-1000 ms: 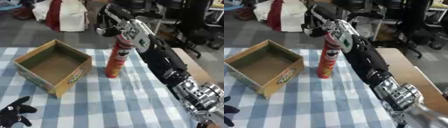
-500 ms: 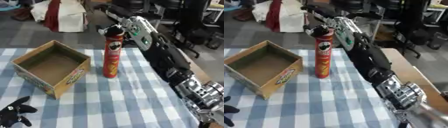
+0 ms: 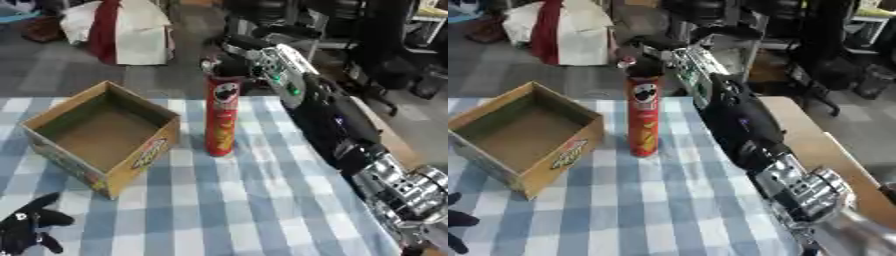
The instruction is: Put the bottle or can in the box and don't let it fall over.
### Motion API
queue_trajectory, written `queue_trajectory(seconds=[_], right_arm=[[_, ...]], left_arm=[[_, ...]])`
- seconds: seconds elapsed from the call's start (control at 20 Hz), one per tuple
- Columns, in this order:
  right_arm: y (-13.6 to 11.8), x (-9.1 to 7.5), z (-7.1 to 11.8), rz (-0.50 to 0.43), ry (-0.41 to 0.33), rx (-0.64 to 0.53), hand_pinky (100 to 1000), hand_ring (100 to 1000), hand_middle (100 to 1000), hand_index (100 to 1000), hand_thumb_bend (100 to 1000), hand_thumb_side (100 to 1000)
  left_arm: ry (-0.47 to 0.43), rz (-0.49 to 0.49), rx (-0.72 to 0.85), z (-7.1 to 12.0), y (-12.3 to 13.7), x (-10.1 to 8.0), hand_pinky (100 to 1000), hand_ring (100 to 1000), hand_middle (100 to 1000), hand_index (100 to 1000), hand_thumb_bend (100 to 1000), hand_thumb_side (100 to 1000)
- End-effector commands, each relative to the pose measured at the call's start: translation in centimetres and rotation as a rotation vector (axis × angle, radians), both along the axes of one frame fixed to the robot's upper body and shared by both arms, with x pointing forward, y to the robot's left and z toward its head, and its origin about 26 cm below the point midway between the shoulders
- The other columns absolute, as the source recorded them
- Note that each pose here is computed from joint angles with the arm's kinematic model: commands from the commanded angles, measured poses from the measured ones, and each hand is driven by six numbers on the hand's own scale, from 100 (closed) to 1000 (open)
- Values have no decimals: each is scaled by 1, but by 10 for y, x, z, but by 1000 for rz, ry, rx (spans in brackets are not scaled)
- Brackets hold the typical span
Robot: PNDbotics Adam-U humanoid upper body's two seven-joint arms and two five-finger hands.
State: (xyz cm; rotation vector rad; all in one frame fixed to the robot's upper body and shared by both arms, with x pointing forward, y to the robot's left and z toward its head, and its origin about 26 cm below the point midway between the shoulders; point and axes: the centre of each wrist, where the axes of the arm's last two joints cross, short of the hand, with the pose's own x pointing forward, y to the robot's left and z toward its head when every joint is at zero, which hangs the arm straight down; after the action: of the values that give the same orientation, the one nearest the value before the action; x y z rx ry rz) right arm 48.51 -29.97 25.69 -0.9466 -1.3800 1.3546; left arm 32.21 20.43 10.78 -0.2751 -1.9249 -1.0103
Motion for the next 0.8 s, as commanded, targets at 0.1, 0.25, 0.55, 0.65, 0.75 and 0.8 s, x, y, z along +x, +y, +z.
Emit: queue_trajectory(seconds=[0.1, 0.25, 0.55, 0.65, 0.75, 0.8], right_arm=[[-17, -2, 12, -56, -6, -11, 979, 1000, 998, 1000, 100, 1000], [-16, -1, 6, -50, 17, -7, 835, 948, 996, 1000, 100, 964], [-12, -1, 3, -29, 6, 6, 269, 625, 905, 998, 100, 495], [-10, -2, 4, -16, -29, 7, 100, 505, 792, 881, 100, 253], [-7, -2, 5, -5, -88, 15, 100, 373, 624, 735, 100, 223], [-6, -3, 6, 1, -123, 19, 100, 316, 557, 678, 100, 212]], left_arm=[[-25, -3, -6, 7, 0, -1, 559, 787, 681, 977, 191, 1000], [-27, 0, -5, 7, 0, -1, 558, 787, 681, 977, 191, 1000], [-26, 0, -4, 7, 0, -1, 557, 788, 682, 977, 191, 1000], [-26, 0, -4, 7, 0, -1, 557, 788, 682, 977, 191, 1000], [-26, 0, -3, 7, 0, -1, 557, 789, 682, 977, 191, 1000], [-27, -1, -4, 7, 0, -1, 557, 789, 682, 977, 191, 1000]])
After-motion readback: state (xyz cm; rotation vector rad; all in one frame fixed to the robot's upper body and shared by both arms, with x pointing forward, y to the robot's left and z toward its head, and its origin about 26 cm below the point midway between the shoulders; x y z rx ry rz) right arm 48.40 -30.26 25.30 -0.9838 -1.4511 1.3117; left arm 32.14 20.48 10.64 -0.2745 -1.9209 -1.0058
